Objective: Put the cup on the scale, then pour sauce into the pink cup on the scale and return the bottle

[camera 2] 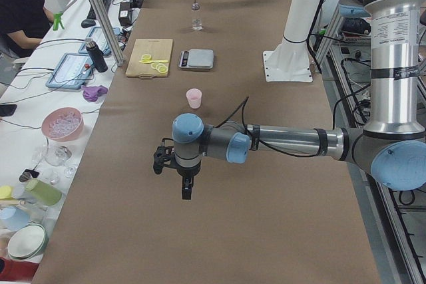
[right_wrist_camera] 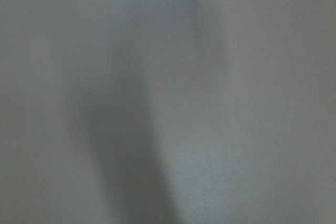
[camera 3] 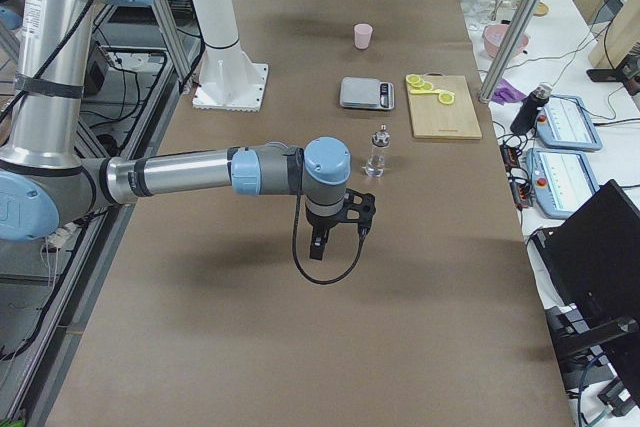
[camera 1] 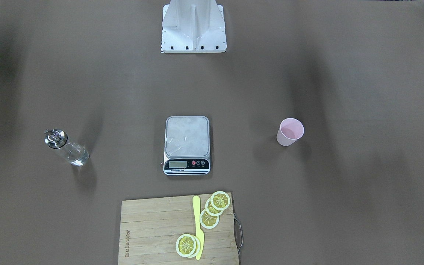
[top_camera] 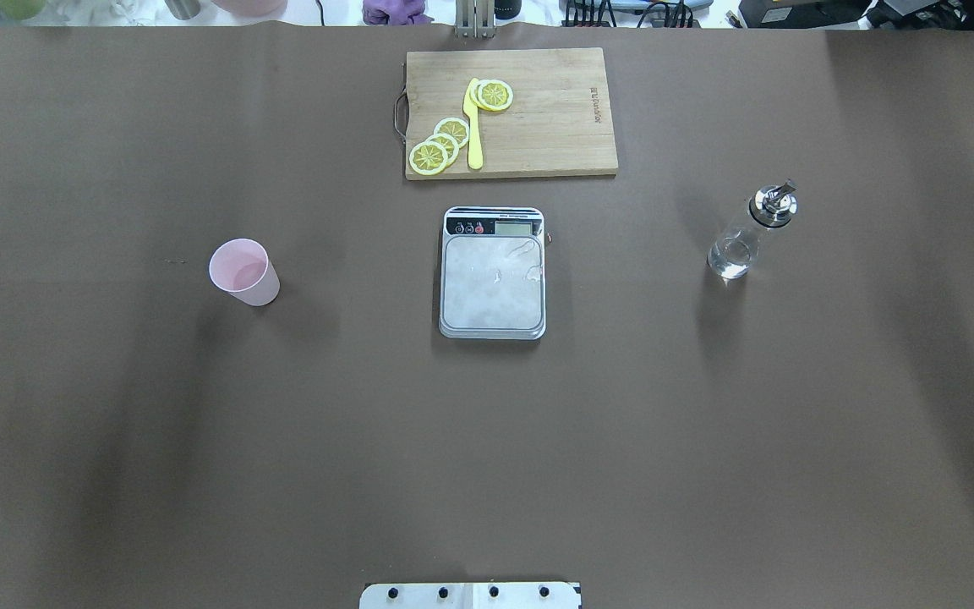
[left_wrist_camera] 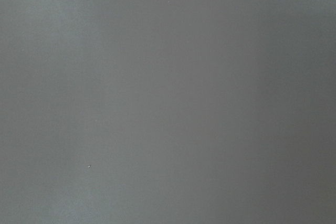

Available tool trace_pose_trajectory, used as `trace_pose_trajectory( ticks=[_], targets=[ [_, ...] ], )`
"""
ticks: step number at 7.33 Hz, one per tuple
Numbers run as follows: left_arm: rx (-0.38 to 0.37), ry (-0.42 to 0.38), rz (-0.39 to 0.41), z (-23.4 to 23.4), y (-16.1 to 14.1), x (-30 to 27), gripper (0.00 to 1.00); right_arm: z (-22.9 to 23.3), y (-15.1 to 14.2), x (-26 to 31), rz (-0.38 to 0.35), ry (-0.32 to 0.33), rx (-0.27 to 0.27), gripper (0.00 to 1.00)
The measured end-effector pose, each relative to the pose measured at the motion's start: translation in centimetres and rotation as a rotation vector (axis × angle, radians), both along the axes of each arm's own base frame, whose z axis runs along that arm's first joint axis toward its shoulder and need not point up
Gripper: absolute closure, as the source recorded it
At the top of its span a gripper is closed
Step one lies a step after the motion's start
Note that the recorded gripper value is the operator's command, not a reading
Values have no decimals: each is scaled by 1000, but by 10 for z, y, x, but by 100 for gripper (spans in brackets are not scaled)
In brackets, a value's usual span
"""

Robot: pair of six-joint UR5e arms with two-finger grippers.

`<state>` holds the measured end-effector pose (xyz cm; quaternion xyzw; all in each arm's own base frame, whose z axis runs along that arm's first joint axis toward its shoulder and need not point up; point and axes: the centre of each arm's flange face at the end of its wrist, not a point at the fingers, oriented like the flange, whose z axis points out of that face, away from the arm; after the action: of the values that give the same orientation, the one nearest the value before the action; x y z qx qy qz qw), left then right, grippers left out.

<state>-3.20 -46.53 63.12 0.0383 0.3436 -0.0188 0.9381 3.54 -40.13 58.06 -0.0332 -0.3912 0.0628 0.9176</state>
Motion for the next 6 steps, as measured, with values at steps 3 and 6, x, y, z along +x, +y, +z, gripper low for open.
trace_pose_trajectory(
  ticks=[3,6],
  targets=[
    [1,-1,5,0,0,0,1,-1,0,0,0,-1,2,0],
    [6,0,6,-1,-3,0,1,-2,-1,0,0,-2,5,0]
  ],
)
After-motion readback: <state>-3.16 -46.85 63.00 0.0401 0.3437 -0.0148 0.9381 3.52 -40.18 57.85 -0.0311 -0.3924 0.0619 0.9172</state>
